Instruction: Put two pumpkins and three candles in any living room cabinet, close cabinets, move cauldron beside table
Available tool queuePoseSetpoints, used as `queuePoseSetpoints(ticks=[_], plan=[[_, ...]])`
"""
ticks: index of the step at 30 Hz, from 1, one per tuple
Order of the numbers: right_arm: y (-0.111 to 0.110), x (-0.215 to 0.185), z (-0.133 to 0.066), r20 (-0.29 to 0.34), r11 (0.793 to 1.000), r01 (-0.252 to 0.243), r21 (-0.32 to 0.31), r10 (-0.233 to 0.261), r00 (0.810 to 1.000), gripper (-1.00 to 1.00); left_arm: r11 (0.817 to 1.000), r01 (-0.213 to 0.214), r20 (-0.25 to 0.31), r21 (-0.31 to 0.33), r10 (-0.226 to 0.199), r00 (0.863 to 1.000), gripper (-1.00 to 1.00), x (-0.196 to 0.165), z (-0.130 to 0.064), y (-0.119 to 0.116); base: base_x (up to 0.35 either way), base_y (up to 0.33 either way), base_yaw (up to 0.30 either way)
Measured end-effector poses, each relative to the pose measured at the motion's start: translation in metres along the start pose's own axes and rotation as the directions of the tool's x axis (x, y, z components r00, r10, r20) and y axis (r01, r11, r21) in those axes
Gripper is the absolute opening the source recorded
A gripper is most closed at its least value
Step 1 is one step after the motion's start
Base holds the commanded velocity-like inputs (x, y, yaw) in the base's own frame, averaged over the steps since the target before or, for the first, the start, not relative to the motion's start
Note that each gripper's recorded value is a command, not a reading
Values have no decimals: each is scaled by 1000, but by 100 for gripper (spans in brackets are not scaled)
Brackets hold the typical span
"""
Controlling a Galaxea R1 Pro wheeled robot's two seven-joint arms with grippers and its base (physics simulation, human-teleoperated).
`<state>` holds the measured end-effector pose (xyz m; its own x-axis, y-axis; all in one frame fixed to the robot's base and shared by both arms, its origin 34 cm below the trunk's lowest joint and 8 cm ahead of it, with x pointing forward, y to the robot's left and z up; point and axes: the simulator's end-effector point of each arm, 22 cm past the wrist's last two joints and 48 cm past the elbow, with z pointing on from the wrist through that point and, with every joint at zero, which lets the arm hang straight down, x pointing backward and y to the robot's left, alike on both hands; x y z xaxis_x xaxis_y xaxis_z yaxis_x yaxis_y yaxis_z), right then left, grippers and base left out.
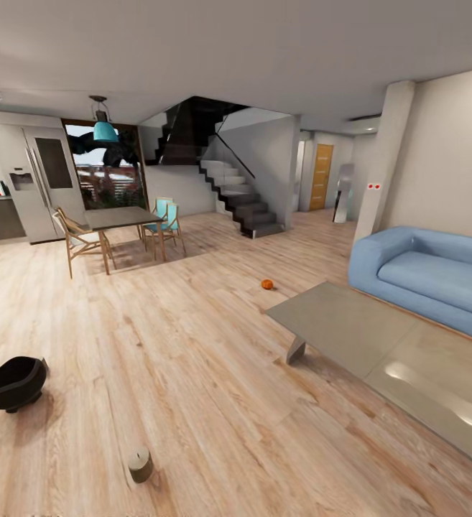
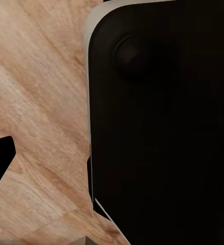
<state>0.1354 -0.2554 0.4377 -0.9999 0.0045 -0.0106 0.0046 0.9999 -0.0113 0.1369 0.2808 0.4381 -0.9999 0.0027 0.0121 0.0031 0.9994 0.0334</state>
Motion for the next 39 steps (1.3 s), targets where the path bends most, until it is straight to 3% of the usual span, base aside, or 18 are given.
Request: queuePoseSetpoints(ticks=[39], plan=[[0,2,0,-6,1000,-1,0,1,1000,100,1000,0,-7,-1,0,1000,100,3,0,1,0,0,254]])
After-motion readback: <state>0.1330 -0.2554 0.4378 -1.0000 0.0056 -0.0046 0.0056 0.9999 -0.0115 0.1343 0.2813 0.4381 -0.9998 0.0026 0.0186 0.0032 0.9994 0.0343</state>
